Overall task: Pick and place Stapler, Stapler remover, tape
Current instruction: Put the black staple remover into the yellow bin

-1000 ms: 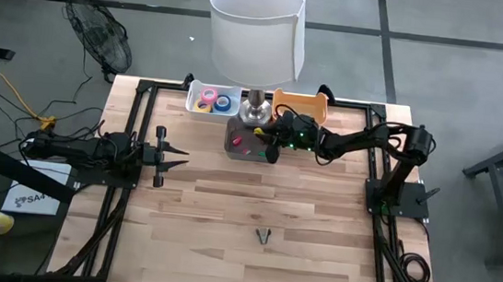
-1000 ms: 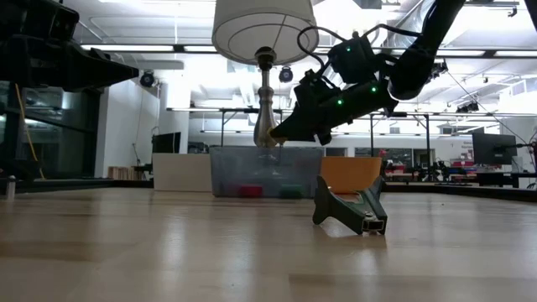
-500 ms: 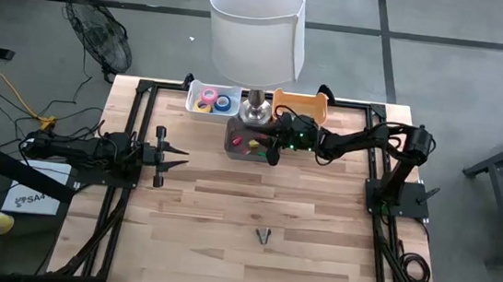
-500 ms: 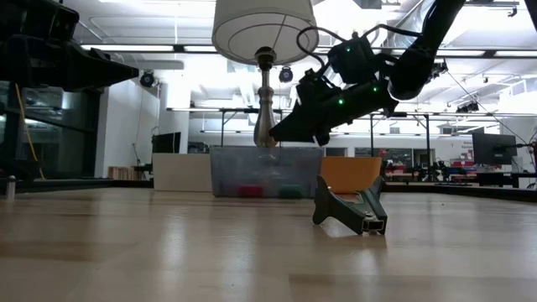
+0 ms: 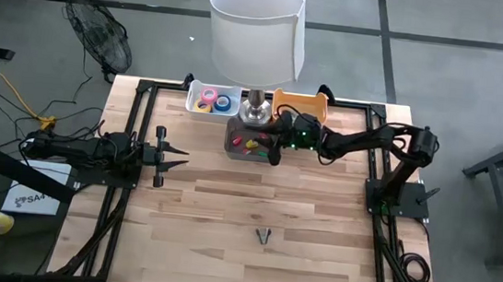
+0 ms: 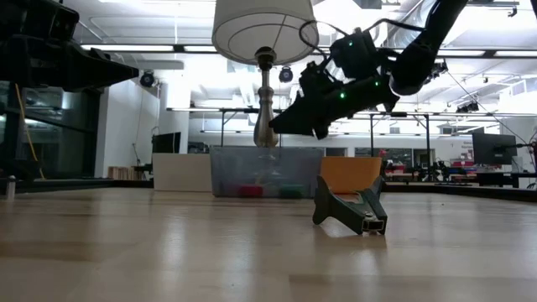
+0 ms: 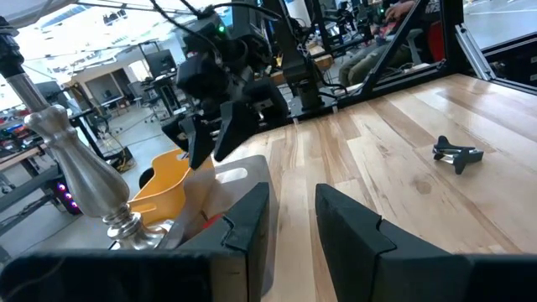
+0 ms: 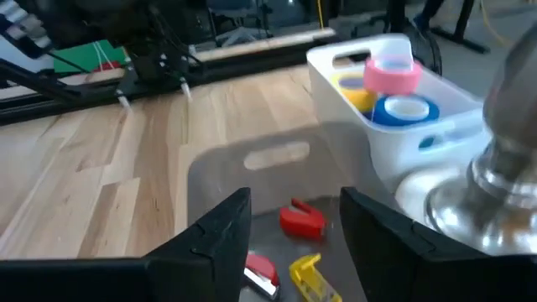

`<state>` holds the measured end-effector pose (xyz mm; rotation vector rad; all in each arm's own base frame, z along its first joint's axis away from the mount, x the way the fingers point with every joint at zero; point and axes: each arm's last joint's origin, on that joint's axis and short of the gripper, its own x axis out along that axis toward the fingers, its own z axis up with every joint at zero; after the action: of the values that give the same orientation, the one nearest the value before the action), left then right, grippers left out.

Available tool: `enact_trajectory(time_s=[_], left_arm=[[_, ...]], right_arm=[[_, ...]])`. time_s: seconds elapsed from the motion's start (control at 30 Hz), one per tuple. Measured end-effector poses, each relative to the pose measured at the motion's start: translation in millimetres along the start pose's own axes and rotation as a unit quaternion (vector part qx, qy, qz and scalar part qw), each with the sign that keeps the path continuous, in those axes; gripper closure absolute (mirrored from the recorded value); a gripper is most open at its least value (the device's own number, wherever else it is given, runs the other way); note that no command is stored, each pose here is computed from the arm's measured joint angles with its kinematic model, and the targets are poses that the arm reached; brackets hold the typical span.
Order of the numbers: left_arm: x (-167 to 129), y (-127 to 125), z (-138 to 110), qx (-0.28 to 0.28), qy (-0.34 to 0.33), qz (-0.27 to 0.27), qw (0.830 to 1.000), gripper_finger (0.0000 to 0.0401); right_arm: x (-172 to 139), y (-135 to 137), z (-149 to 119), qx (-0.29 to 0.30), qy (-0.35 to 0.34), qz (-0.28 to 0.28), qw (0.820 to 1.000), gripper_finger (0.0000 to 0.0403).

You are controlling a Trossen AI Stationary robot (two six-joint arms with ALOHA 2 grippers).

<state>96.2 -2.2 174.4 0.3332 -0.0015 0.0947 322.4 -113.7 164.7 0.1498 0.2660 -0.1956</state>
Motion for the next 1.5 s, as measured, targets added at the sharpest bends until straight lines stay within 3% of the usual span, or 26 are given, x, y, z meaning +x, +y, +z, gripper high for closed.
enact_trajectory(time_s=[0.27, 0.57, 0.73, 0.9, 1.1, 1.5], left_arm=[[0.0, 0.0, 0.0, 0.0, 0.0, 0.0, 1.0, 0.0305], [0.0, 0.0, 0.0, 0.0, 0.0, 0.0, 1.0, 0.0305], [0.0, 0.0, 0.0, 0.0, 0.0, 0.0, 1.0, 0.0305], [0.0, 0.0, 0.0, 0.0, 0.0, 0.0, 1.0, 0.0305], [0.0, 0.0, 0.0, 0.0, 0.0, 0.0, 1.0, 0.0305], [0.0, 0.0, 0.0, 0.0, 0.0, 0.0, 1.0, 0.0305]], right_arm=[[-8.2, 5.3, 9.6, -0.022, 0.006, 0.012, 1.0, 0.0228], [-18.2, 28.8, 19.6, -0.091, 0.015, 0.033, 0.995, 0.0228], [-22.4, 38.9, 19.4, -0.101, 0.036, -0.002, 0.994, 0.0228], [-29.2, 50.1, 20.1, -0.111, 0.059, 0.003, 0.992, 0.0224], [-43.2, 68.2, 17.1, -0.064, 0.116, 0.02, 0.991, 0.0205], [-71.3, 112.4, 3.6, 0.094, 0.187, -0.079, 0.975, 0.016]])
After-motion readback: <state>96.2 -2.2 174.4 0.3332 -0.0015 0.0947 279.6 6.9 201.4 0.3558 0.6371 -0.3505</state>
